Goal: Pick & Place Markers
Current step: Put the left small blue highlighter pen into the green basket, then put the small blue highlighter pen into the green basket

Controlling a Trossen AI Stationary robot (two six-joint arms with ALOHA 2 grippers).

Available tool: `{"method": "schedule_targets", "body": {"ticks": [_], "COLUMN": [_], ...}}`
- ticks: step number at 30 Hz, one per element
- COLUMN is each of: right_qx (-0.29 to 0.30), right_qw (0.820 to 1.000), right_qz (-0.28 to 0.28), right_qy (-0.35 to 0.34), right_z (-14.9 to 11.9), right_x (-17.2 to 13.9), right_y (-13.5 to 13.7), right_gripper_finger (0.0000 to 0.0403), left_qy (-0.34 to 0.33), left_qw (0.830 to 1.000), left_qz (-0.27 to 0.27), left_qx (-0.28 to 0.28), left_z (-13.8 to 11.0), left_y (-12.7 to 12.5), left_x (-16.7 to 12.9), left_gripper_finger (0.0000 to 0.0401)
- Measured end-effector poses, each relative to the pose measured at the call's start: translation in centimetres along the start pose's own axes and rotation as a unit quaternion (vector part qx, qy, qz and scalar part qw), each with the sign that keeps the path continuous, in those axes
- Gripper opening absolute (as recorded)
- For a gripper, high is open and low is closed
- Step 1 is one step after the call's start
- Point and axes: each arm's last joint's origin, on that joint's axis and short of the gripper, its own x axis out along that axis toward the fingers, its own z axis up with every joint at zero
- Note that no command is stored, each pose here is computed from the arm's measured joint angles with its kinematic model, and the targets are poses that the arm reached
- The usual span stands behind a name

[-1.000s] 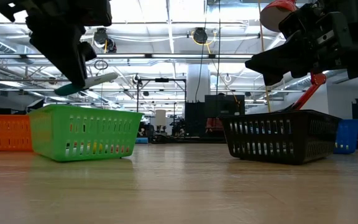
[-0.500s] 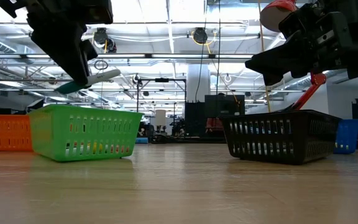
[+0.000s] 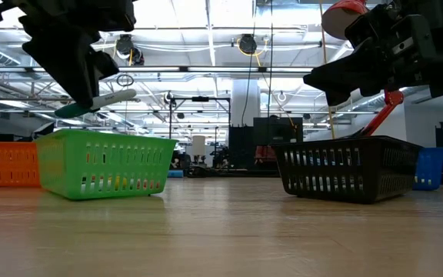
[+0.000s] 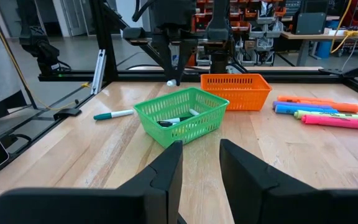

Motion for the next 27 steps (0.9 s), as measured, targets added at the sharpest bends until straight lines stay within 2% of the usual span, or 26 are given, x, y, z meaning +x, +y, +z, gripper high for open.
{"method": "schedule_targets", "body": {"ticks": [4, 9, 12, 21, 27], "right_qx": [0.000, 0.000, 0.000, 0.000, 0.000], "right_qw": [1.000, 1.000, 1.000, 1.000, 1.000], "right_qz": [0.000, 0.000, 0.000, 0.000, 0.000], "right_qy": [0.000, 0.000, 0.000, 0.000, 0.000], "right_z": [-0.01, 0.00, 0.00, -0.01, -0.01], "right_x": [0.00, 0.00, 0.00, 0.00, 0.00], "right_y": [0.00, 0.00, 0.00, 0.00, 0.00], "right_gripper_finger": [0.0093, 0.0093, 0.0093, 0.0093, 0.0093], "left_qy": [-0.001, -0.001, -0.001, -0.004, -0.006], "left_qw": [1.000, 1.000, 1.000, 0.999, 0.998], "left_qz": [0.004, 0.004, 0.004, 0.009, 0.006], "left_qx": [0.001, 0.001, -0.001, -0.040, -0.064], "left_z": [0.01, 0.01, 0.01, 0.02, 0.08], "left_y": [0.02, 0.02, 0.03, 0.05, 0.03], "left_x": [0.00, 0.00, 0.00, 0.00, 0.00], "left_gripper_finger": [0.0064, 0.0038, 0.0038, 0.0141, 0.0179]}}
